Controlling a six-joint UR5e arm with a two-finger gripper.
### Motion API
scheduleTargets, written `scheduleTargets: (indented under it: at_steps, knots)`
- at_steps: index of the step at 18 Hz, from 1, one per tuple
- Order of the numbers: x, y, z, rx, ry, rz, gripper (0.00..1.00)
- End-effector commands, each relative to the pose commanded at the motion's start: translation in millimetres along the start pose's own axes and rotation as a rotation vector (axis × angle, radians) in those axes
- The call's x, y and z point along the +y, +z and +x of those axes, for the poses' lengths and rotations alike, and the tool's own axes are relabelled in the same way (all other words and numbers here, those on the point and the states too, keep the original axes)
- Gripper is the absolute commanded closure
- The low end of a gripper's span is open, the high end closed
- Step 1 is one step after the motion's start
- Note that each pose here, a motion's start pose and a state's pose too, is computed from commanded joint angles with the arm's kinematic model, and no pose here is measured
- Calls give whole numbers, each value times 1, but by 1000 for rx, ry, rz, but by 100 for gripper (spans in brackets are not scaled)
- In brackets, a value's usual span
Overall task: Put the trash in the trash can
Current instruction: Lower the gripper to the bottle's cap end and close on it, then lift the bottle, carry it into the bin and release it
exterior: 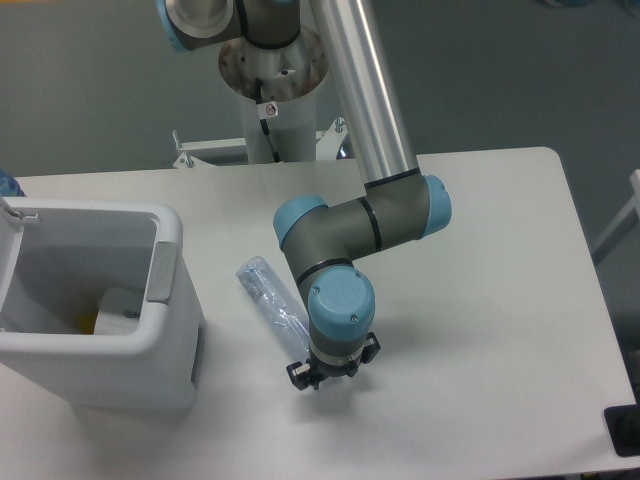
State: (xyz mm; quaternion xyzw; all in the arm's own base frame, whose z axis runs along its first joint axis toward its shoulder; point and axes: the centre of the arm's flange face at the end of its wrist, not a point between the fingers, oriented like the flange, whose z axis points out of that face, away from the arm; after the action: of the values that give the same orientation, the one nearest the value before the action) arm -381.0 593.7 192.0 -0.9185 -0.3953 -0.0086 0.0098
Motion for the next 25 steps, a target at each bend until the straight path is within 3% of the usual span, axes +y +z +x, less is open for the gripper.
scheduleTargets:
  at_steps: [4, 14, 20, 25]
  knots:
    - [-3, -17, 3, 8, 2, 29, 79]
    - [-33, -114, 7, 84, -2, 213, 79]
    - [-49, -172, -10, 187, -17, 313, 79]
    - [-45, -254, -29, 322, -16, 436, 79]
